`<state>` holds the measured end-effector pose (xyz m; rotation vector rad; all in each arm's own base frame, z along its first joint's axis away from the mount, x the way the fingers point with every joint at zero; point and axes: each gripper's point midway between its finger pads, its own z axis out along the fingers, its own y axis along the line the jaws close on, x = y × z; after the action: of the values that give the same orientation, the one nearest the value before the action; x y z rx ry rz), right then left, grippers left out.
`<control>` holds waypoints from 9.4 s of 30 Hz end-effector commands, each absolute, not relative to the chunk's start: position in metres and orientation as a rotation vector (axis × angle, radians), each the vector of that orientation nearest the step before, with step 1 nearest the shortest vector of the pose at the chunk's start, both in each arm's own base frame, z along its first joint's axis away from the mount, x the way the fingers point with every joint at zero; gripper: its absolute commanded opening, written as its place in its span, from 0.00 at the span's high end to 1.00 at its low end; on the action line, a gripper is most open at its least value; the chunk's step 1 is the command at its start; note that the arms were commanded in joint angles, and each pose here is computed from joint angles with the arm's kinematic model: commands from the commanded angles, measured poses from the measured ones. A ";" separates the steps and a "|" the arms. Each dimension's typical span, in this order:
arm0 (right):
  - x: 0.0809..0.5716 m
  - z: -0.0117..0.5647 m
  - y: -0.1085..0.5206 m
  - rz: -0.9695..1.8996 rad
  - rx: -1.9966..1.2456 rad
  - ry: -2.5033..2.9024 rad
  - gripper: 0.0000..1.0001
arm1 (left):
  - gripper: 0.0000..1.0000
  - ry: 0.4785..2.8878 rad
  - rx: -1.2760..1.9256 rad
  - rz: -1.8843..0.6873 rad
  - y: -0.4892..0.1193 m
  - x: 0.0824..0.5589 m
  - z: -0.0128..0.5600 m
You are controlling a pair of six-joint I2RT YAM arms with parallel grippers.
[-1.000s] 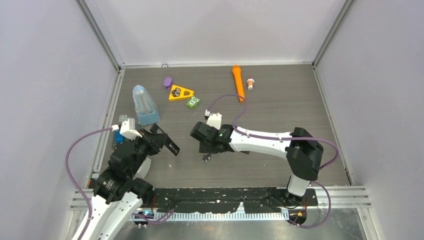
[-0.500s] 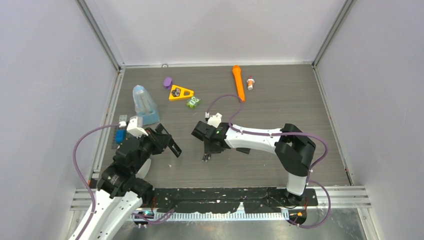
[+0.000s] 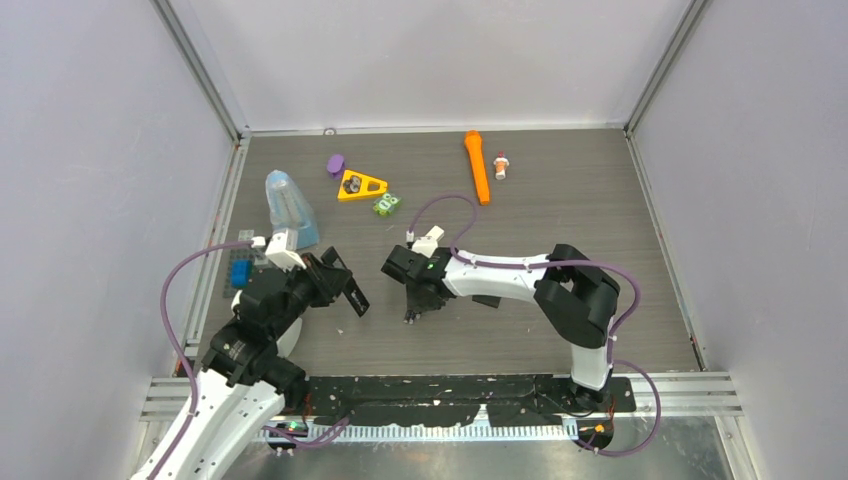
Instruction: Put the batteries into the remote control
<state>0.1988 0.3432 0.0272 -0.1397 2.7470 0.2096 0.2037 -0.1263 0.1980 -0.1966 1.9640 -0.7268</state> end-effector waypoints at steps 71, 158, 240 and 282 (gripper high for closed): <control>0.133 0.192 0.358 0.523 -0.634 2.457 0.82 | 1.00 1.965 -0.139 -1.667 -0.224 0.172 0.238; 0.150 0.064 0.331 0.457 -0.985 2.514 0.92 | 1.00 2.028 -0.116 -1.102 -0.174 0.203 0.180; 0.133 0.206 0.378 0.597 -0.757 2.498 0.69 | 1.00 1.847 -0.490 -1.781 -0.208 0.188 0.199; 0.140 0.323 0.337 1.430 0.143 1.965 0.13 | 1.00 1.489 -0.813 -2.000 -0.179 0.194 0.291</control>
<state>0.1356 0.3307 0.2790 0.0567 2.1210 1.2600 0.1914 -0.1873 0.2594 -0.7394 1.5820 -1.9425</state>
